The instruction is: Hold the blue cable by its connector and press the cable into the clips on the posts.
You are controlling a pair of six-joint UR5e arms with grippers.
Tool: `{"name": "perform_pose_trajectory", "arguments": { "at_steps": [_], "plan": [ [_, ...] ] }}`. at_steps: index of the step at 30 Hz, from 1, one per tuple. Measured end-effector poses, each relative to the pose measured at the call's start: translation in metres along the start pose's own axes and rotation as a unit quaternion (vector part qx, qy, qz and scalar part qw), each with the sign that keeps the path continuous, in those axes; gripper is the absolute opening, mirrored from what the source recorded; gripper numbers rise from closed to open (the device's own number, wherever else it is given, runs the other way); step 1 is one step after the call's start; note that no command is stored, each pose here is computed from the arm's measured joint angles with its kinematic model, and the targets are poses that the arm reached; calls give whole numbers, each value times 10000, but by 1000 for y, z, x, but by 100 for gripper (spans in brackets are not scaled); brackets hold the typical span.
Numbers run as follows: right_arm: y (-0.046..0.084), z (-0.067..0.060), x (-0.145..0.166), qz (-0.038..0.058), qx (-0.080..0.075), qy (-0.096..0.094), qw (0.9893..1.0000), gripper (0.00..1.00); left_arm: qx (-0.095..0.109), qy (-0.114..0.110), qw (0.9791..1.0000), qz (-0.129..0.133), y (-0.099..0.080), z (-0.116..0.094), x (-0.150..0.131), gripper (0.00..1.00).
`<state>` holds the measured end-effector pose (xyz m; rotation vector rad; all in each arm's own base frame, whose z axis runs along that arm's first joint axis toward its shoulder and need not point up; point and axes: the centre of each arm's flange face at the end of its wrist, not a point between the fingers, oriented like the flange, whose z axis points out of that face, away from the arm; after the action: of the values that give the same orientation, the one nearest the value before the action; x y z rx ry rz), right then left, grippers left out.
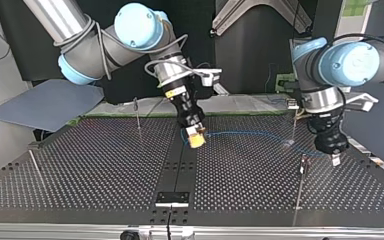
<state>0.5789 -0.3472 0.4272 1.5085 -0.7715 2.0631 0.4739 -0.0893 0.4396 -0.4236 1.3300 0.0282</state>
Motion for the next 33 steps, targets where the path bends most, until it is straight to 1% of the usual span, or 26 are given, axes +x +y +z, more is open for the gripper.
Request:
{"name": "perform_pose_trajectory", "arguments": {
  "at_steps": [6, 10, 16, 24, 28, 33],
  "plan": [
    [7, 2, -1, 1, -53, -13, 10000, 0, -3, 97, 9999, 39, 2, 5, 11, 0],
    [12, 3, -1, -7, -91, -8, 10000, 0, 20, 67, 10000, 32, 1, 9, 8, 0],
    [18, 5, -1, -17, -132, -3, 9999, 0, 119, 17, 9999, 5, -1, 16, 2, 0],
    [26, 9, 2, -32, -182, 36, 9998, 0, 242, 127, 9996, 36, -3, 29, 13, 0],
    [32, 10, 2, -41, -220, 39, 9997, 0, 267, 67, 9996, 7, -4, 36, 8, 0],
    [37, 12, 2, -52, -249, 53, 9997, 0, 289, -39, 9995, -124, -4, 47, -2, 0]
  ]
}}
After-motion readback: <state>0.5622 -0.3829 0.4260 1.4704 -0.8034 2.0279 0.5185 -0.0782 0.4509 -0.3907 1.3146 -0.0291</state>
